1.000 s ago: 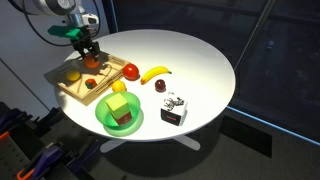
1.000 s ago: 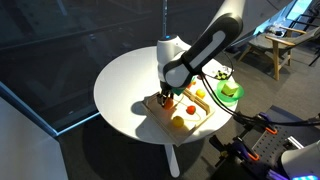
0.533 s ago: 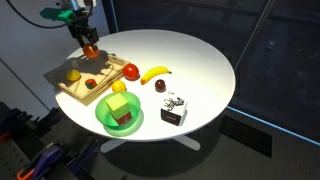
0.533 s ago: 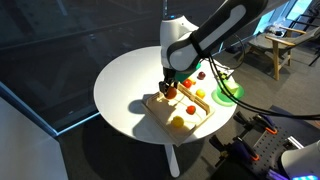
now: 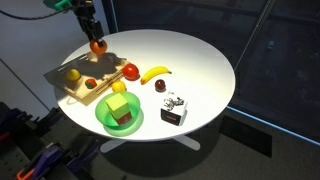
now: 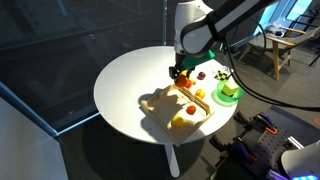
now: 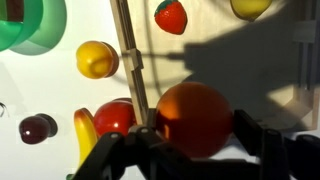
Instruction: Put the orange on the right side of the table
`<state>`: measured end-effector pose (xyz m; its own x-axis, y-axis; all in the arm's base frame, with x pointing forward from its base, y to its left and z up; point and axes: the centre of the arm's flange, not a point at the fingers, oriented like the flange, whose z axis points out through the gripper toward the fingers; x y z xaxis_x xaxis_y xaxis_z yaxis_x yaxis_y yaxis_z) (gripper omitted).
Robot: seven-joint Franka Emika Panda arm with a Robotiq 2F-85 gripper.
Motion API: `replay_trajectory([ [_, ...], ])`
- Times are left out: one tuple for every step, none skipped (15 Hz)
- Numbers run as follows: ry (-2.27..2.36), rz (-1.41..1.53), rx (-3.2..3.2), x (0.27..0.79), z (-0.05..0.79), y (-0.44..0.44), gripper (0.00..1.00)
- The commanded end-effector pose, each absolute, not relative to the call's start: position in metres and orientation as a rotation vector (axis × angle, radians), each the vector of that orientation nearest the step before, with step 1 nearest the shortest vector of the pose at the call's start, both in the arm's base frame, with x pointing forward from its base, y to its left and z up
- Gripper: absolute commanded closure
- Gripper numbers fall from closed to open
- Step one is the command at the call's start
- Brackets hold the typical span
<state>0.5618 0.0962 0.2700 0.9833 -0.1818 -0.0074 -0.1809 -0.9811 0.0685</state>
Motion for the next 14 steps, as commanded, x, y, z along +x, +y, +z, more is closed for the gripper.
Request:
replay_trajectory([
  [-0.544,-0.035,3.019,0.552,0.28,0.062,0.48],
  [-0.603,-0.041,3.012,0.551,0.279,0.051,0.48],
  [-0.646,-0.045,3.01,0.55,0.278,0.042,0.48],
  [-0.686,-0.049,3.013,0.549,0.277,0.031,0.48],
  [-0.717,-0.056,3.023,0.548,0.276,0.022,0.48],
  [-0.751,-0.065,3.038,0.547,0.276,0.012,0.48],
  [-0.795,-0.069,3.042,0.546,0.276,0.003,0.48],
  [-0.827,-0.068,3.051,0.545,0.277,-0.005,0.48],
  [-0.861,-0.057,3.052,0.543,0.278,-0.014,0.48],
  [-0.893,-0.051,3.045,0.542,0.279,-0.022,0.48],
  [-0.919,-0.044,3.036,0.542,0.279,-0.03,0.48],
  [-0.938,-0.035,3.022,0.542,0.278,-0.038,0.48],
  [-0.952,-0.03,3.015,0.541,0.278,-0.045,0.48],
  [-0.961,-0.02,3.009,0.541,0.276,-0.054,0.48],
])
